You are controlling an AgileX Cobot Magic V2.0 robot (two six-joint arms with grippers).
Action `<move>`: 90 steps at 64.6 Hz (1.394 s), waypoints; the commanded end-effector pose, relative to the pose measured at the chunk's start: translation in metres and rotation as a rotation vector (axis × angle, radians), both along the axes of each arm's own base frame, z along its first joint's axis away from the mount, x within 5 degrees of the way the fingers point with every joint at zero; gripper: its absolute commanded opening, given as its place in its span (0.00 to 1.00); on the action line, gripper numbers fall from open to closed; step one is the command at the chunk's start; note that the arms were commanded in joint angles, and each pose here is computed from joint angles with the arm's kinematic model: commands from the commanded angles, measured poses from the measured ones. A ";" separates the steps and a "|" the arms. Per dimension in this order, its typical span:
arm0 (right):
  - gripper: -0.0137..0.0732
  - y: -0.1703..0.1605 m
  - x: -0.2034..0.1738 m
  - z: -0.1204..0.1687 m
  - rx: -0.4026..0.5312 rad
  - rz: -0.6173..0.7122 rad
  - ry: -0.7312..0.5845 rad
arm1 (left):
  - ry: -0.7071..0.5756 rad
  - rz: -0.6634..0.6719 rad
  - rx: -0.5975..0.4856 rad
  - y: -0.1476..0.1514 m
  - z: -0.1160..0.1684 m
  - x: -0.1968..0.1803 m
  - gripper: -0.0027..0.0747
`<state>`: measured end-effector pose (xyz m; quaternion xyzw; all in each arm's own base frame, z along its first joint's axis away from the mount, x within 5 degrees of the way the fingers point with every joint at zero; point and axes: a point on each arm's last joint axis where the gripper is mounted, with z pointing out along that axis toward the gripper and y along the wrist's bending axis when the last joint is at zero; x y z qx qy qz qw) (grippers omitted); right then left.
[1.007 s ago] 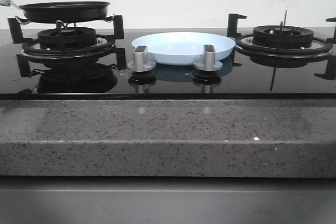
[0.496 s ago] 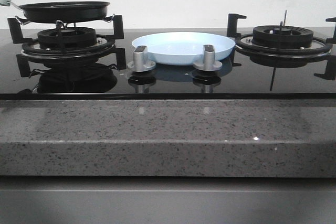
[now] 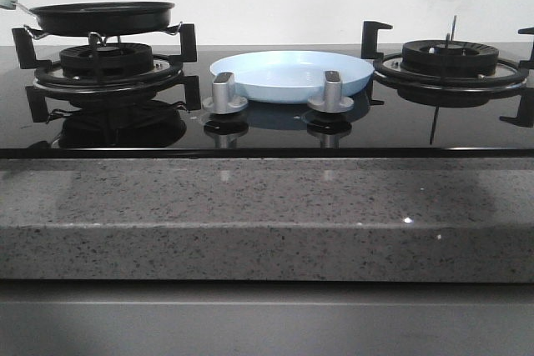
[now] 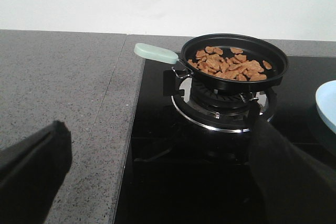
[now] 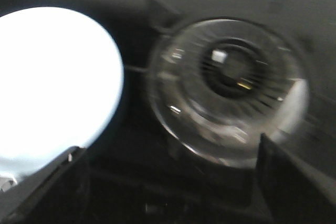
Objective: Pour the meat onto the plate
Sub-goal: 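Lower the right gripper onto the rim of the light blue plate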
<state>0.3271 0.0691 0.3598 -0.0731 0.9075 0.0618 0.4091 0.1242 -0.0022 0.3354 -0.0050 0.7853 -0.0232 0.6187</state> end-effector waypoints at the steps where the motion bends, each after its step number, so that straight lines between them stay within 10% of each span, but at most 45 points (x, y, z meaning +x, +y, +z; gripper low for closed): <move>1: 0.91 0.016 0.022 0.022 0.013 0.031 -0.041 | -0.110 0.011 -0.013 0.001 0.019 0.001 0.90; 27: 0.56 0.052 0.118 -0.006 -0.055 0.113 0.253 | -0.110 0.011 -0.013 0.001 0.019 0.001 0.90; 77: 0.54 0.067 0.140 -0.044 -0.035 0.180 0.340 | -0.107 0.011 -0.013 0.001 0.019 0.001 0.90; 90: 0.28 0.067 0.140 -0.044 -0.035 0.180 0.340 | -0.105 0.010 -0.013 0.001 0.019 0.001 0.90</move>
